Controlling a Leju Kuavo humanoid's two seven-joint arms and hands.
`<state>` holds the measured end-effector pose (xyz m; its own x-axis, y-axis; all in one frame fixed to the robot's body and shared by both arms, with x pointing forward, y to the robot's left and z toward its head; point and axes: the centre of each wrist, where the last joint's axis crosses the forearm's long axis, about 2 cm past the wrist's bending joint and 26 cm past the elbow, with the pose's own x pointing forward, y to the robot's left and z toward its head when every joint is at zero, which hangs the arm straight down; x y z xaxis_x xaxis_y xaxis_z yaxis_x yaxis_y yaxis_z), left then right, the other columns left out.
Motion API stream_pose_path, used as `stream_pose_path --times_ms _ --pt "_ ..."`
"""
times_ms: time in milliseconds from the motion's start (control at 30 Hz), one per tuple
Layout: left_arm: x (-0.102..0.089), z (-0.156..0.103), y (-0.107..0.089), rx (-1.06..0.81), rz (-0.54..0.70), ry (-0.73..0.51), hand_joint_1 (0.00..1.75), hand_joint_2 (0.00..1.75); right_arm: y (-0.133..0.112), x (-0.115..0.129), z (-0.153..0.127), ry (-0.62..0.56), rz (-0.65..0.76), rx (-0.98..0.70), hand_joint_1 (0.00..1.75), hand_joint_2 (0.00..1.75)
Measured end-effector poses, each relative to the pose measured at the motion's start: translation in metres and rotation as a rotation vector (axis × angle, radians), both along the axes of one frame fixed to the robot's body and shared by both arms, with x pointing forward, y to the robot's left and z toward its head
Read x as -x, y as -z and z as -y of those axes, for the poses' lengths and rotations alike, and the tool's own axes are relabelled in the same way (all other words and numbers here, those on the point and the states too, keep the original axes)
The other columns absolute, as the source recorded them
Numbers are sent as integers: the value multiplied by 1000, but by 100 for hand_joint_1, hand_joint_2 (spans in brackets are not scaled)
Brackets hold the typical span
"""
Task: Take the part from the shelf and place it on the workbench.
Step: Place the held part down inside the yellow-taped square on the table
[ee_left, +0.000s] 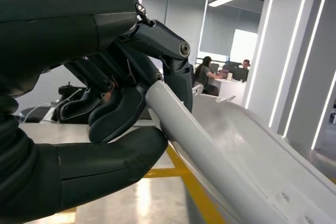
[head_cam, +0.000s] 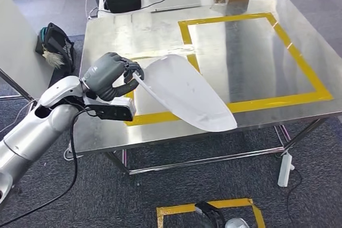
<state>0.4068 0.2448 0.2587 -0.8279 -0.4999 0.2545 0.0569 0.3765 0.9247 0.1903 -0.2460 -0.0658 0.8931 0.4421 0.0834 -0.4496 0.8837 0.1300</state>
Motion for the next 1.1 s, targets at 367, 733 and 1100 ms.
stream_pose_path --times_ms 367,733,1100 --pt "-1 4 4 -37 -11 -23 175 175 0 1 0 9 -7 -1 0 0" --pt "-2 9 4 -100 66 -58 175 175 0 0 0 29 -8 -8 0 0" --pt "-3 9 3 -110 95 -77 44 131 0 0 1 37 -1 -10 0 0"
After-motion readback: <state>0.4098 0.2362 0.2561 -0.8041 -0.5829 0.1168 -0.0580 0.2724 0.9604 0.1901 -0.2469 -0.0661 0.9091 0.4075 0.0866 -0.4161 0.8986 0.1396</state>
